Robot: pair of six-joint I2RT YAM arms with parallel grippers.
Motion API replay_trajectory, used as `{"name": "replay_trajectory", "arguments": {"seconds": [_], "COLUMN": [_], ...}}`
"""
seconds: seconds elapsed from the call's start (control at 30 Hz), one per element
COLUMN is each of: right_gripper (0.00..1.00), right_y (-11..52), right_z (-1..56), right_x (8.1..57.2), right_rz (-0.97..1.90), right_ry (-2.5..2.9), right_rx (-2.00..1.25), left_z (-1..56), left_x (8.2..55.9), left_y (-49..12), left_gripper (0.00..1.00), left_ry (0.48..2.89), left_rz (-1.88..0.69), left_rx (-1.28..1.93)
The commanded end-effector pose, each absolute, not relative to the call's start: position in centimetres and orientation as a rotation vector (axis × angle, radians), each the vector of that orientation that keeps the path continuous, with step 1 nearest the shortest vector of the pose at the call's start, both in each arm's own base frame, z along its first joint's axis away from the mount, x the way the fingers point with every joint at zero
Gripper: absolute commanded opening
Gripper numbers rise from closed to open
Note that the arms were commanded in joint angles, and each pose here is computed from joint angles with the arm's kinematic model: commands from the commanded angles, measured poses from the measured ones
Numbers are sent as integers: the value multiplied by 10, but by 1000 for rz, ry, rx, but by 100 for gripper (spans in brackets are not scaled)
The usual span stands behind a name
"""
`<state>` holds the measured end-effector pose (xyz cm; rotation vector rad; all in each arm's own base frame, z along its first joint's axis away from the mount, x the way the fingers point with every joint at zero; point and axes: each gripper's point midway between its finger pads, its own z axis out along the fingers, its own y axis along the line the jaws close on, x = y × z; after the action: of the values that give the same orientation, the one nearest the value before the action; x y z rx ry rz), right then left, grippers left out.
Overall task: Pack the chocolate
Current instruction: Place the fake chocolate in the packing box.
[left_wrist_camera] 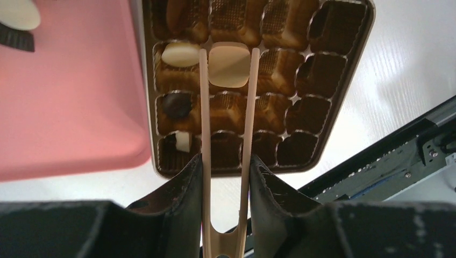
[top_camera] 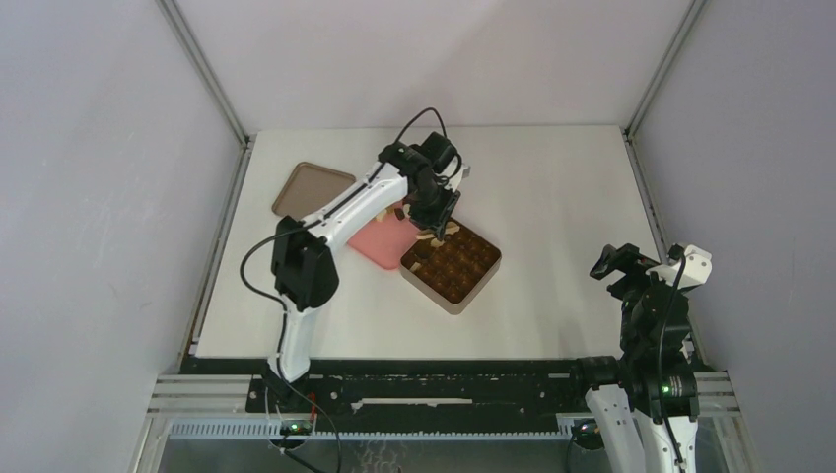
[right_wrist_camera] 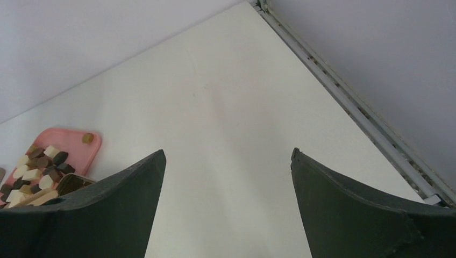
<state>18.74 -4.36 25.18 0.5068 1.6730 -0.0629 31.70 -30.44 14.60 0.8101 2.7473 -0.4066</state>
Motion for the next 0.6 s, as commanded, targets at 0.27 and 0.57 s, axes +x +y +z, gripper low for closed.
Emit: {"name": "replay_trajectory", "arguments": {"seconds": [0.27,0.57], "right_gripper": [95,95], "right_y": [-44,-44], "right_z": [260,259], "right_x": [189,189], "right_rz": [-73,-73], "right_ry": [1641,1647], "right_rx": [483,481], "left_z": [137,125], "left_x": [333,336], "left_y": [-342,-354], "left_gripper": [30,45], "left_ry": [2707,2705], "left_rz": [-449,-475], "left_rx": [792,790]}}
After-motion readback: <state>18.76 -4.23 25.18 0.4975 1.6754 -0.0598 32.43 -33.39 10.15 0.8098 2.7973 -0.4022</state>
